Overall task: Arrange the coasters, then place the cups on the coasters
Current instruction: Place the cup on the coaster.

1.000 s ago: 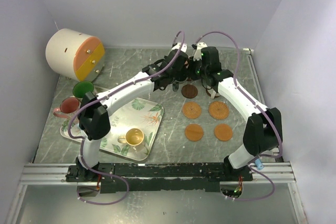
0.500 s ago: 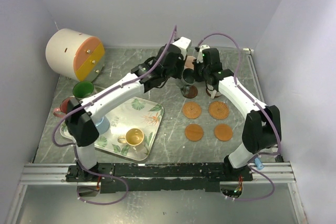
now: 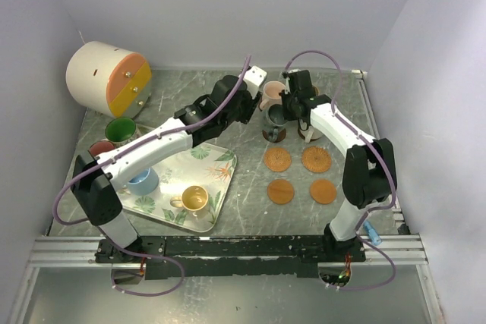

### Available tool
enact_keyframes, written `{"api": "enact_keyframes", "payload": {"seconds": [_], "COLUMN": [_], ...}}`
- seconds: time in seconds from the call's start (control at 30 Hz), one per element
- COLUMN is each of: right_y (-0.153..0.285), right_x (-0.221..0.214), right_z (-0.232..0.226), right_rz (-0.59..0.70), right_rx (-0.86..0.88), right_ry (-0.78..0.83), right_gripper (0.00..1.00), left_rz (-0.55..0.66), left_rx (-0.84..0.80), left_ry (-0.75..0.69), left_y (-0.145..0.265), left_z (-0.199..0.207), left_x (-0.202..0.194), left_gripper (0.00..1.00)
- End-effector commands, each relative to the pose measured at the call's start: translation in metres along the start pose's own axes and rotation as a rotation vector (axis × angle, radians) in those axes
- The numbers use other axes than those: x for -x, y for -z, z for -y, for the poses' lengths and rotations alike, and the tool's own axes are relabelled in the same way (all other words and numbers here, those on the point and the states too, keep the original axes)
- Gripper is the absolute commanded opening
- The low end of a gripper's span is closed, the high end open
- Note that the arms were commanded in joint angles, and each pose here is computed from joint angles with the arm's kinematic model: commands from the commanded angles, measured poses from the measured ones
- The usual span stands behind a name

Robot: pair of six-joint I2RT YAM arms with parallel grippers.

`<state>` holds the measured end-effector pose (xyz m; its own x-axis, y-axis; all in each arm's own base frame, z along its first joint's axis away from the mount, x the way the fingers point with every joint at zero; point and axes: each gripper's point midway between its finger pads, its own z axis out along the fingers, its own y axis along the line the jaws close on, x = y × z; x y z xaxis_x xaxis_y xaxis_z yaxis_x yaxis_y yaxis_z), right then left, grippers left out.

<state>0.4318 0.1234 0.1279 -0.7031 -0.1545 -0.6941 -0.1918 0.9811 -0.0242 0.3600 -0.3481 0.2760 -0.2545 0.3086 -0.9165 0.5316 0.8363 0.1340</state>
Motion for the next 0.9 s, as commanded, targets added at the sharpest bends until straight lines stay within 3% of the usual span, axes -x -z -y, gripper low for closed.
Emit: {"api": "enact_keyframes", "payload": {"seconds": [0.0,0.23,0.87], "right_y": [0.005,-0.005,-0.029], "right_x": [0.037,0.032,0.019], "right_z": [0.008,0.009,0.016], "right_rz": [0.076,0.027,-0.093], "right_rx": [-0.041,-0.054,-0.103], "right_ry": [-0.025,-0.03,-0.043], "right_gripper": [0.0,0.0,0.0], "left_rz": [0.09,0.099,0.12], "left_rx": [0.07,0.093,0.103], "left_ry": [-0.02,-0.028,-0.031], "left_y": [0.016,0.02,0.026], "left_z": [-0.018,-0.024,-0.029], "left_x": [0.024,0.023,0.024], "left_gripper": [0.58,0.7,0.73]}}
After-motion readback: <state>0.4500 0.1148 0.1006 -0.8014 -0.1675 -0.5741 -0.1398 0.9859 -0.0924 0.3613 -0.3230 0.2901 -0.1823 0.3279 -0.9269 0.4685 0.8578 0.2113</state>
